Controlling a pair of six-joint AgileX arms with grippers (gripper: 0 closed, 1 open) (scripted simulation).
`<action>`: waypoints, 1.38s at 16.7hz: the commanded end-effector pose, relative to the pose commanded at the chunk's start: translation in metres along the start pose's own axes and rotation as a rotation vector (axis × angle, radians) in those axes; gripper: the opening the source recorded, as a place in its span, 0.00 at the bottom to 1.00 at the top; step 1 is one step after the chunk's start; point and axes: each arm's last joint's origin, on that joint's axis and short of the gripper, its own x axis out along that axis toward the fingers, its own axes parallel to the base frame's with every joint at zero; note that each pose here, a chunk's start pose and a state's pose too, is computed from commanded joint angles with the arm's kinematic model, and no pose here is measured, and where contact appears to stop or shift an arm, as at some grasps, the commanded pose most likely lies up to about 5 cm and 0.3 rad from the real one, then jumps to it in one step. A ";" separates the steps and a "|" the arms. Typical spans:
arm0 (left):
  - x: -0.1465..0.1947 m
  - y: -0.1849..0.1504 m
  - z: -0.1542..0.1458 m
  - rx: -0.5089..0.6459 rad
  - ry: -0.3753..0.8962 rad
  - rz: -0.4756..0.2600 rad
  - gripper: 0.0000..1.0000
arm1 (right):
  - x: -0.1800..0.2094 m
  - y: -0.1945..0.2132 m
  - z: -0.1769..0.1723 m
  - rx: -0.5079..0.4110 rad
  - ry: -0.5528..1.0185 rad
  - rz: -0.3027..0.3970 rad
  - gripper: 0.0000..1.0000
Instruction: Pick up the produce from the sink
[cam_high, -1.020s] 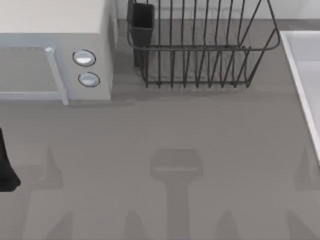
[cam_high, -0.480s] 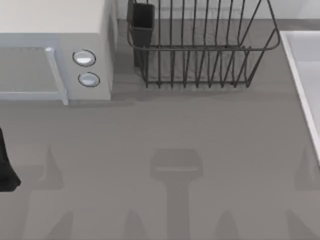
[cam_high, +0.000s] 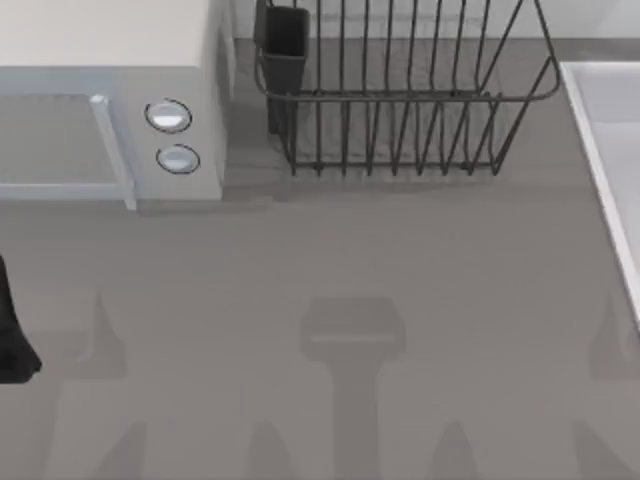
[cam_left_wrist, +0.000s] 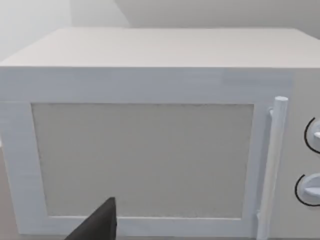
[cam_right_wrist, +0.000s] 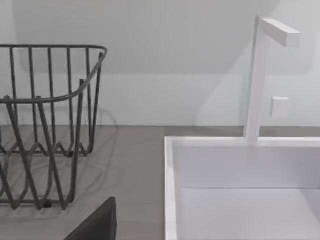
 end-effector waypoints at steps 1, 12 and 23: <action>0.000 0.000 0.000 0.000 0.000 0.000 1.00 | 0.000 -0.001 0.004 -0.005 0.015 -0.005 1.00; 0.000 0.000 0.000 0.000 0.000 0.000 1.00 | 0.076 -0.032 0.085 -0.108 0.682 -0.113 1.00; 0.000 0.000 0.000 0.000 0.000 0.000 1.00 | 0.227 -0.126 0.018 -0.018 1.477 -0.029 1.00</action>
